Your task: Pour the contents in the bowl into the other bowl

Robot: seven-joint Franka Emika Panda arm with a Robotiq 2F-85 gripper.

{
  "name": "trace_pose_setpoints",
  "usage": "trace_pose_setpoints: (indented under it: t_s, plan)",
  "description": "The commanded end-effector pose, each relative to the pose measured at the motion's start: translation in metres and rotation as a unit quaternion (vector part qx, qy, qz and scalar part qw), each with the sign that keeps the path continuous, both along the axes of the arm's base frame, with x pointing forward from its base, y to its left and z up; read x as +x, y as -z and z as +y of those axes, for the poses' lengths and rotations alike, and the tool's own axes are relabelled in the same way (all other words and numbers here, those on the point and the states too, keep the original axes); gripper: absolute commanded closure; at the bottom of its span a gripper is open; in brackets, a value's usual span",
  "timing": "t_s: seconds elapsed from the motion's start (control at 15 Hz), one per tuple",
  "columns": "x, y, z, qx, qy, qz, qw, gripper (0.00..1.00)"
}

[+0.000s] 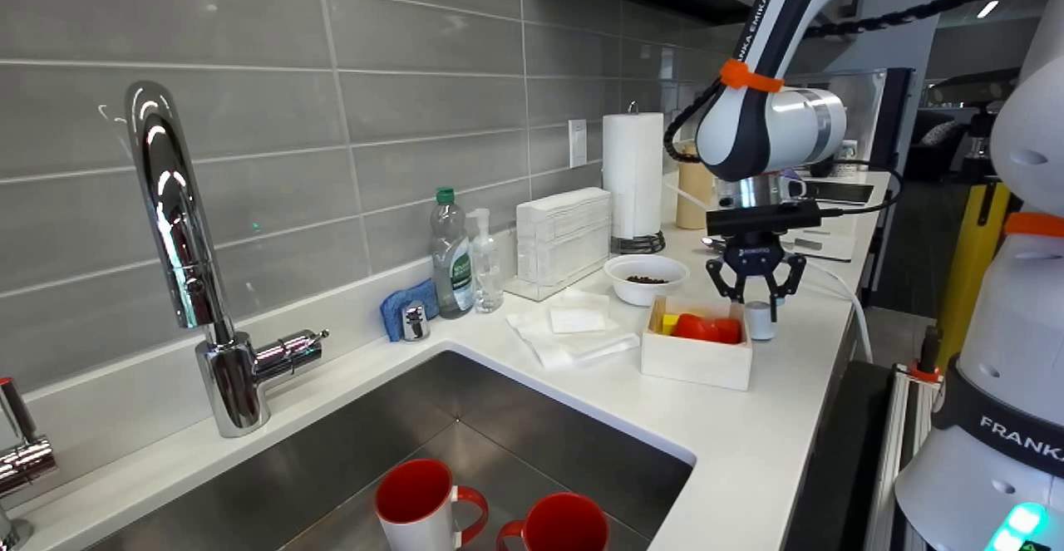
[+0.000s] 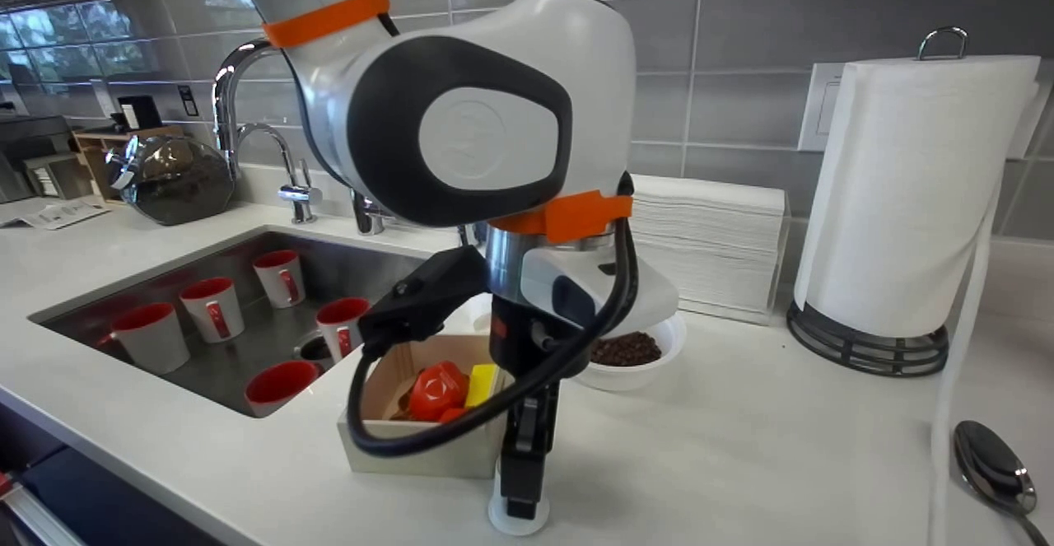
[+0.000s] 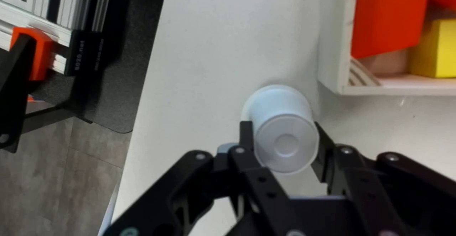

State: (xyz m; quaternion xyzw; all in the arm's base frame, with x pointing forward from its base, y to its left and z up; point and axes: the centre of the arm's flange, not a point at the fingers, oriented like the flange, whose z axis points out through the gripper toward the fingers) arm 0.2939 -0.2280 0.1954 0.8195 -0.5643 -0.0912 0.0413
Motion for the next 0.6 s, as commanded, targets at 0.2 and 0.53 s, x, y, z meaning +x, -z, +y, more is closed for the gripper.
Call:
trace_pose_setpoints:
  t_s: [0.2,0.53]
  plan:
    - [-0.030,-0.046,0.033,-0.008,-0.012,-0.023,0.9996,0.92]
    - [-0.011,-0.094,0.058,-0.005,-0.046,-0.050,0.9977,0.92]
